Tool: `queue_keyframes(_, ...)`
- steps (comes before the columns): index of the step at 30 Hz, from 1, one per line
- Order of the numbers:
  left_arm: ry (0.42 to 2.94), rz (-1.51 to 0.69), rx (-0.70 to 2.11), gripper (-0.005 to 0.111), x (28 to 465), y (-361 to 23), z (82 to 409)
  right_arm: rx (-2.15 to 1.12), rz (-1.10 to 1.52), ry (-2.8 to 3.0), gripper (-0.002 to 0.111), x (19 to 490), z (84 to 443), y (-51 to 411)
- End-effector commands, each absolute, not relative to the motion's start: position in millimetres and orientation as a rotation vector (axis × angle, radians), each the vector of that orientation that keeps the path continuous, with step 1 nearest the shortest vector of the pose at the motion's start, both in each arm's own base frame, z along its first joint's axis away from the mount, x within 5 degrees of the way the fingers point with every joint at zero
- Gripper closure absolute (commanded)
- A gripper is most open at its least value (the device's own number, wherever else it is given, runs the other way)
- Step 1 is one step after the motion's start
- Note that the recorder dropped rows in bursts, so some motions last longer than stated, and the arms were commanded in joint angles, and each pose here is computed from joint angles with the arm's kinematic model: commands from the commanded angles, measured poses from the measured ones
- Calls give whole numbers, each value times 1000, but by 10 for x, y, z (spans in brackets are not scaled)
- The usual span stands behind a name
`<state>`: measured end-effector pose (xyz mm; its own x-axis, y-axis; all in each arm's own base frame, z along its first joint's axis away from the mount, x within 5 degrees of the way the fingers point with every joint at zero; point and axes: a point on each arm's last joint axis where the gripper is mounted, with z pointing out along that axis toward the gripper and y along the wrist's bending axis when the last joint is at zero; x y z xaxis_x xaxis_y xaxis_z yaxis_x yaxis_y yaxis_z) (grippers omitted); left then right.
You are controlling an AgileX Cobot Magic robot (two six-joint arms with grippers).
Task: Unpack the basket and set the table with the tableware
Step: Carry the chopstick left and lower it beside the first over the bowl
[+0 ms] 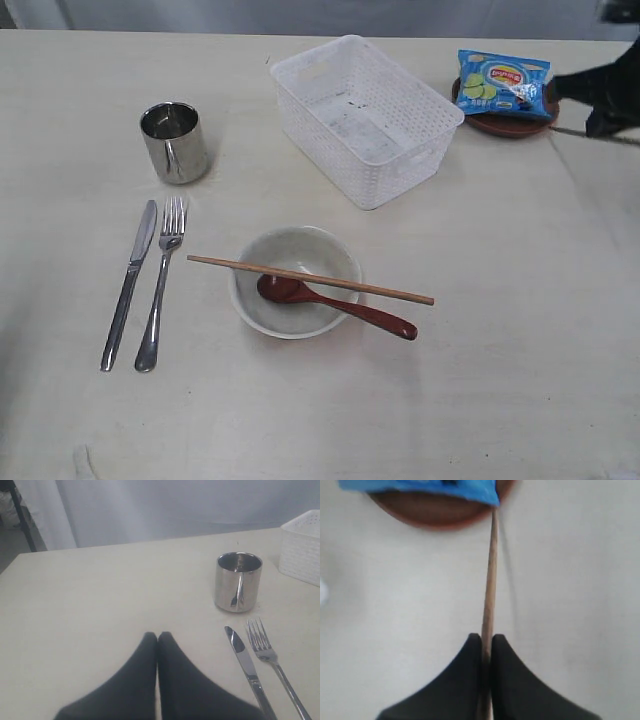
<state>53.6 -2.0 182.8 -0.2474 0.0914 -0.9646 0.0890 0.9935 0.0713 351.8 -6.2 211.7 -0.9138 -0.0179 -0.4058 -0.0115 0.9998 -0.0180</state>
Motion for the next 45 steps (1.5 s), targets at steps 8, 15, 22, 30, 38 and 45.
queue_keyframes(8,1823,-4,134,107,535,-23,1822,-930,63,2404,109,2860,2810,1438)
queue_keyframes(15,1823,-4,134,107,535,-23,1822,-882,-94,2472,109,2797,2799,1422)
queue_keyframes(22,1823,-4,134,107,535,-23,1822,-1249,199,2328,109,2597,2792,1777)
queue_keyframes(30,1823,-4,134,107,535,-23,1822,-1556,441,2100,109,2382,2812,2068)
queue_keyframes(38,1823,-4,134,107,535,-23,1822,-1767,657,2078,109,2358,2506,2221)
queue_keyframes(45,1823,-4,134,107,535,-23,1822,-1798,742,2029,109,2323,2510,2261)
